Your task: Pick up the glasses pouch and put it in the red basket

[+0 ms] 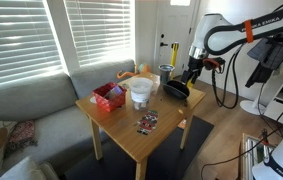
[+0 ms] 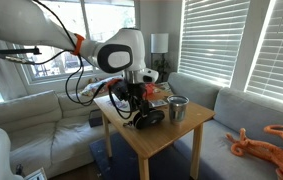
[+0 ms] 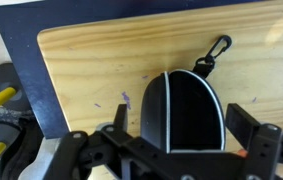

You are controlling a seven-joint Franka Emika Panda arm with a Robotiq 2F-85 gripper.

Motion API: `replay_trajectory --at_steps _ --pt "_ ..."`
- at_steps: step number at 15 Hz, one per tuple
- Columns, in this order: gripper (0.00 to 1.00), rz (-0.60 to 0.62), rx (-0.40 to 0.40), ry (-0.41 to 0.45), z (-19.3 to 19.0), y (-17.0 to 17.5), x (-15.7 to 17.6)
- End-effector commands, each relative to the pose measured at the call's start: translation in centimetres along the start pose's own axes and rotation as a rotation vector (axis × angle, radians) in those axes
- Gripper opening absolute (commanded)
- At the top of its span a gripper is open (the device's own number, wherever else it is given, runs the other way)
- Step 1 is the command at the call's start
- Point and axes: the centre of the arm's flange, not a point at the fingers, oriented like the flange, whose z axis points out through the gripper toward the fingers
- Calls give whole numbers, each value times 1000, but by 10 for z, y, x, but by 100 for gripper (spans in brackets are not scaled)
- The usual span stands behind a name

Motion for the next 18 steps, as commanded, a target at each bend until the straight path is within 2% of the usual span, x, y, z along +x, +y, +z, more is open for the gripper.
replay_trajectory --at_steps 1,3,10,13,15,18 --pt "100 45 -75 45 13 0 22" --pt "72 59 -101 65 22 1 28" --pt "22 97 -183 70 34 8 35" --pt "3 98 -210 74 35 6 35" --pt "0 99 -220 74 36 4 34" --pt "4 98 -220 62 37 2 33"
